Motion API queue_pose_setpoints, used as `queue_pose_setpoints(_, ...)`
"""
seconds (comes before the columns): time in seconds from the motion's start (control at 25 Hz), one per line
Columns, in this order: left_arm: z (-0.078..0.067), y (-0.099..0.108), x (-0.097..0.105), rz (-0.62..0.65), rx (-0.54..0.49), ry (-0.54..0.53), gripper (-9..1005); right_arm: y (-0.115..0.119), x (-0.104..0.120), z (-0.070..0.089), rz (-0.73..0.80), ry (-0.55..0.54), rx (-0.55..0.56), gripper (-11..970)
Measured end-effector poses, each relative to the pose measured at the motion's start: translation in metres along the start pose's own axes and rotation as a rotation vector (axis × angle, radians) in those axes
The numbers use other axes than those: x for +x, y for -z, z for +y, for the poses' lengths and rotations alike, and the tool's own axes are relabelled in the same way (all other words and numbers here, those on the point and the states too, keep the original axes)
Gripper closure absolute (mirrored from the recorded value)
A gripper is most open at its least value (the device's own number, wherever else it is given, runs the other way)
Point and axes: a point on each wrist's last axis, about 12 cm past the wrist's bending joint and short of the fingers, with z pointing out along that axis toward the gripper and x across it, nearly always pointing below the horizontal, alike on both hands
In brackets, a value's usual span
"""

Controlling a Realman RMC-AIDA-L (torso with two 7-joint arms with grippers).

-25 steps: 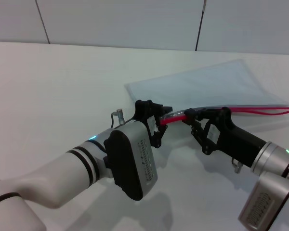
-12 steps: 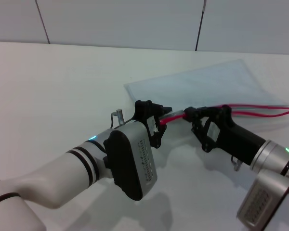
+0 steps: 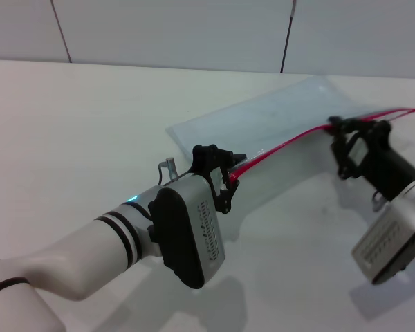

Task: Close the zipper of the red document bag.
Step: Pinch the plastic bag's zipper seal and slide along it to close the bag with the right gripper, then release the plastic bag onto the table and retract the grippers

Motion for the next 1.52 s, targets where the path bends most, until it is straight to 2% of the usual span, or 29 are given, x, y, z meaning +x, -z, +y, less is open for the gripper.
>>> queue_pose_setpoints(0.32, 0.000, 0.000, 0.000, 0.000, 0.000, 0.000, 942, 0.000, 0.026, -0.017, 0.194, -0.103, 0.108, 884)
queue_pose_setpoints(0.64, 0.000, 0.000, 0.000, 0.001, 0.002, -0.001, 941, 0.001, 0.038, -0.026, 0.280, -0.173, 0.181, 885)
queue_pose_setpoints(0.96, -0.001, 0.000, 0.001, 0.002, 0.003, -0.002, 942, 0.004, 0.041, -0.034, 0.310, -0.216, 0.270, 752)
queue_pose_setpoints(1.2, -0.001, -0.001, 0.002, -0.001, -0.002, 0.008, 939, 0.011, 0.032, -0.035, 0.271, -0.250, 0.362, 522)
queue_pose_setpoints(1.36, 0.004, 0.000, 0.004, -0.017, -0.059, 0.063, 933, 0.016, 0.024, -0.036, 0.235, -0.274, 0.419, 434)
queue_pose_setpoints(1.52, 0.008, 0.002, 0.005, -0.043, -0.131, 0.112, 829, 0.018, 0.018, -0.037, 0.199, -0.325, 0.461, 346)
